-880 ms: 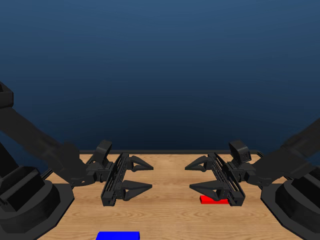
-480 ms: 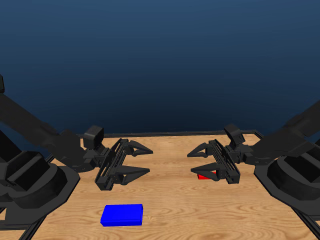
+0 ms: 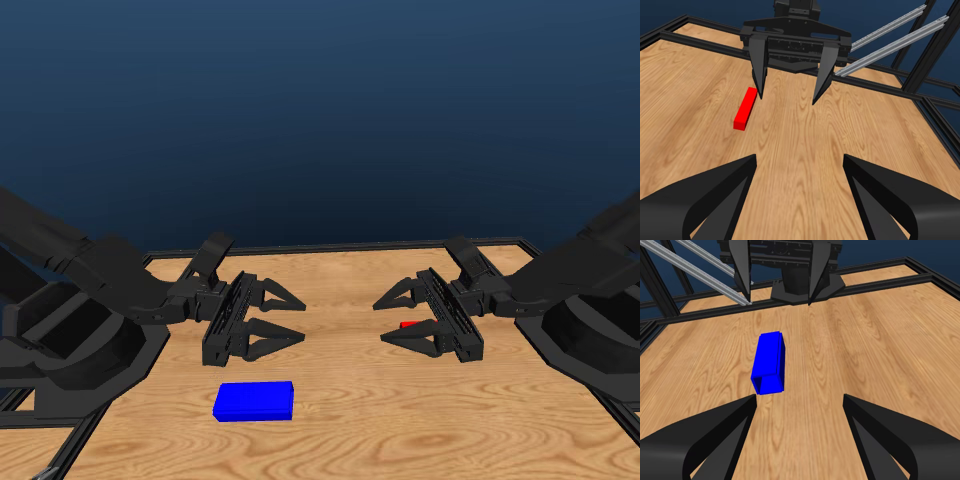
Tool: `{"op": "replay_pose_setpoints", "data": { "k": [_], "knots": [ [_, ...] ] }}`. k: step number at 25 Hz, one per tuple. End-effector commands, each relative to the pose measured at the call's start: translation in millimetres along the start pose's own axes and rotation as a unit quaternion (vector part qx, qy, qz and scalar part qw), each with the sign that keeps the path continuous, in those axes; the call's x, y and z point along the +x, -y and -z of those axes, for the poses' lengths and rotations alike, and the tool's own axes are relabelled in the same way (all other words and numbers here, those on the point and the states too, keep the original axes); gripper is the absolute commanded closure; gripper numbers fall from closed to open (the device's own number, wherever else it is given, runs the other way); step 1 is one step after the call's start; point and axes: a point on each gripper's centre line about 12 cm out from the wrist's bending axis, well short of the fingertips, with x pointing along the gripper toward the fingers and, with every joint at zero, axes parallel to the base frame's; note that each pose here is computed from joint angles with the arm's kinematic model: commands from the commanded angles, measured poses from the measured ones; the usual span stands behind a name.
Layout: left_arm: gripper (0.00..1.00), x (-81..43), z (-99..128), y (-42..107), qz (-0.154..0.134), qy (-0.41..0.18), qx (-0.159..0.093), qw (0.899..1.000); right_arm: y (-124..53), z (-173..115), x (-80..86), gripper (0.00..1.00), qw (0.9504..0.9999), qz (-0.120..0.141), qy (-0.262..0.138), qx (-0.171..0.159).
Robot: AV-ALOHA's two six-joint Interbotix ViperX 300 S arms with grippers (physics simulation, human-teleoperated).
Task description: Insert peg into socket
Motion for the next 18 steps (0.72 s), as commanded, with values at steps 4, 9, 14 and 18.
{"op": "replay_pose_setpoints", "data": {
  "k": [4, 9, 14, 18],
  "knots": [
    [0.00, -9.3, 29.2, 17.6, -0.001, -0.182, -0.033, 0.983, -10.8, -3.4, 12.4, 0.00, 0.9997, -0.016, 0.012, 0.013],
    [0.00, -11.4, 43.1, 25.0, -0.005, -0.245, -0.055, 0.968, -9.8, -0.8, 14.8, 0.00, 0.9997, -0.015, 0.004, 0.020],
    [0.00, -17.1, 66.6, 19.2, -0.032, -0.310, -0.077, 0.947, -10.1, -0.5, 12.8, 0.00, 0.9995, -0.016, 0.008, 0.026],
    [0.00, -18.2, 83.7, 17.7, -0.048, -0.338, -0.094, 0.935, -9.0, 0.3, 7.6, 0.00, 0.9994, -0.013, 0.011, 0.031]
  ]
}}
